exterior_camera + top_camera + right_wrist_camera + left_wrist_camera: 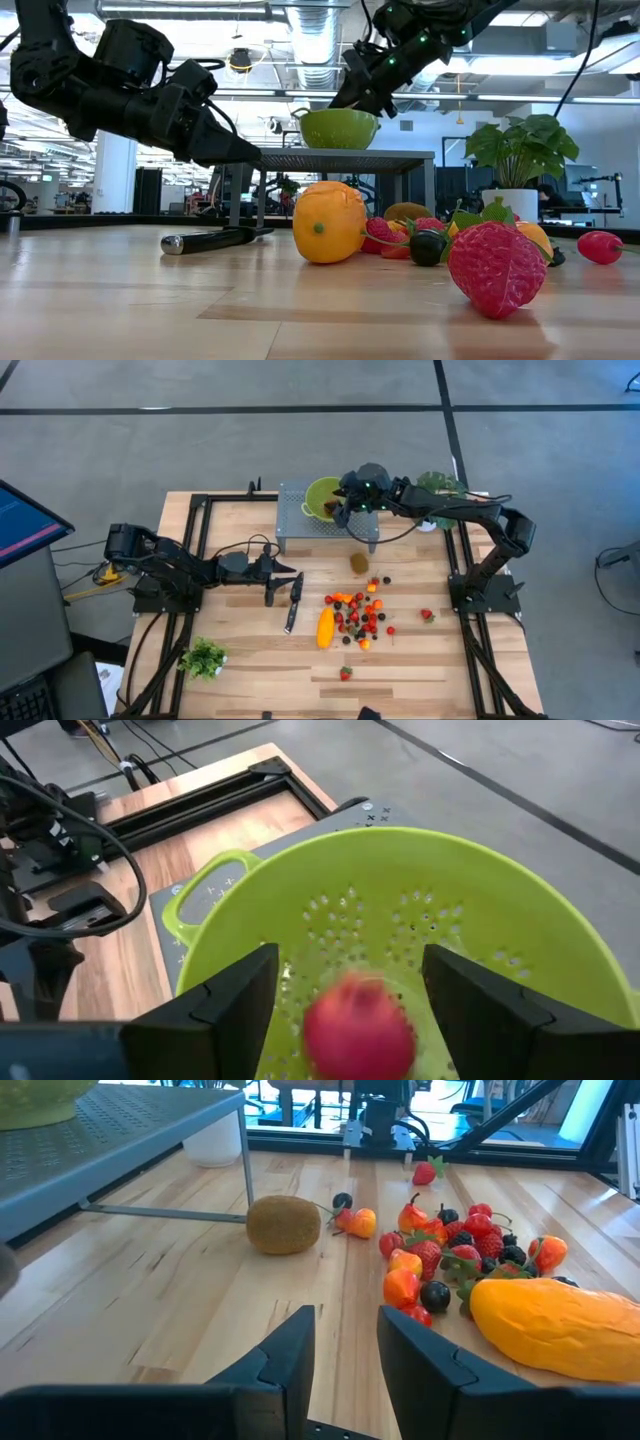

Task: Pick & Place Fruit
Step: Put the pomegranate into the green strainer bowl on the shelf, then put the strawberry into the green strainer bowl on the shelf

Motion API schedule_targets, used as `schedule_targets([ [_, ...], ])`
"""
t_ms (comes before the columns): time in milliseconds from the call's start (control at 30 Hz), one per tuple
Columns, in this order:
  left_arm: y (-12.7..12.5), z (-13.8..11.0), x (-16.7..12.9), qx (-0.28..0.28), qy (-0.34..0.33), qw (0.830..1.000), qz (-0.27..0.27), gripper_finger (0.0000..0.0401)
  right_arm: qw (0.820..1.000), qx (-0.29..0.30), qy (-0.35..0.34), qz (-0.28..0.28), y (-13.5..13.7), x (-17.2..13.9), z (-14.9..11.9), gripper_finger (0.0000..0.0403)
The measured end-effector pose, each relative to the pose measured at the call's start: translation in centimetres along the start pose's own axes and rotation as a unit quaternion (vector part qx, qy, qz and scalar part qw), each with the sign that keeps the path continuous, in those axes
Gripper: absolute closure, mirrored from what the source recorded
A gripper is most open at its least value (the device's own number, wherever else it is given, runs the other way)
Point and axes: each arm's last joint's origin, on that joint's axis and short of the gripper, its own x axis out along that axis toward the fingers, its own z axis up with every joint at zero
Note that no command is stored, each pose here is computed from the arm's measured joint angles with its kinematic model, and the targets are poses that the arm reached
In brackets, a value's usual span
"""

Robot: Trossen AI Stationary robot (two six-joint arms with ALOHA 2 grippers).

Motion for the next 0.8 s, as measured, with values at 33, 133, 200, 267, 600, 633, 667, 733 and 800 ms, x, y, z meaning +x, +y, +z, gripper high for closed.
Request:
schedule_targets([
  [33, 0.0, 0.0, 0.0, 0.000, 0.000, 1.000, -0.001, 0.0295, 1.000, 0.000, 0.000, 0.000, 0.0, 0.0, 0.0, 0.0148],
  [133, 0.0, 0.0, 0.0, 0.000, 0.000, 1.000, -0.001, 0.0295, 1.000, 0.000, 0.000, 0.000, 0.0, 0.0, 0.0, 0.0139],
  [200, 0.0, 0.0, 0.0, 0.000, 0.000, 1.000, -0.001, 0.0295, 1.000, 0.005, -0.002, 0.003, 0.0, -0.3, 0.1, 0.0138],
  [267, 0.0, 0.0, 0.0, 0.000, 0.000, 1.000, -0.001, 0.0295, 1.000, 0.008, -0.011, 0.005, 0.1, -0.9, 0.7, 0.0138],
  [600, 0.0, 0.0, 0.0, 0.000, 0.001, 1.000, 0.000, 0.0295, 0.998, -0.011, 0.008, 0.055, 4.6, -7.1, 3.8, 0.0137],
  [633, 0.0, 0.0, 0.0, 0.000, 0.001, 1.000, 0.001, 0.0295, 0.998, -0.017, 0.028, 0.059, 5.3, -7.7, 3.6, 0.0137],
  [667, 0.0, 0.0, 0.0, 0.000, 0.000, 1.000, 0.002, 0.0295, 0.997, -0.024, 0.050, 0.061, 6.0, -8.3, 3.2, 0.0137],
  [733, 0.0, 0.0, 0.0, 0.000, 0.000, 1.000, 0.002, 0.0295, 0.994, -0.034, 0.093, 0.054, 7.2, -9.3, 2.1, 0.0137],
  [800, 0.0, 0.0, 0.0, 0.000, 0.000, 1.000, 0.002, 0.0295, 0.988, -0.042, 0.147, 0.029, 8.4, -10.3, 0.7, 0.0137],
])
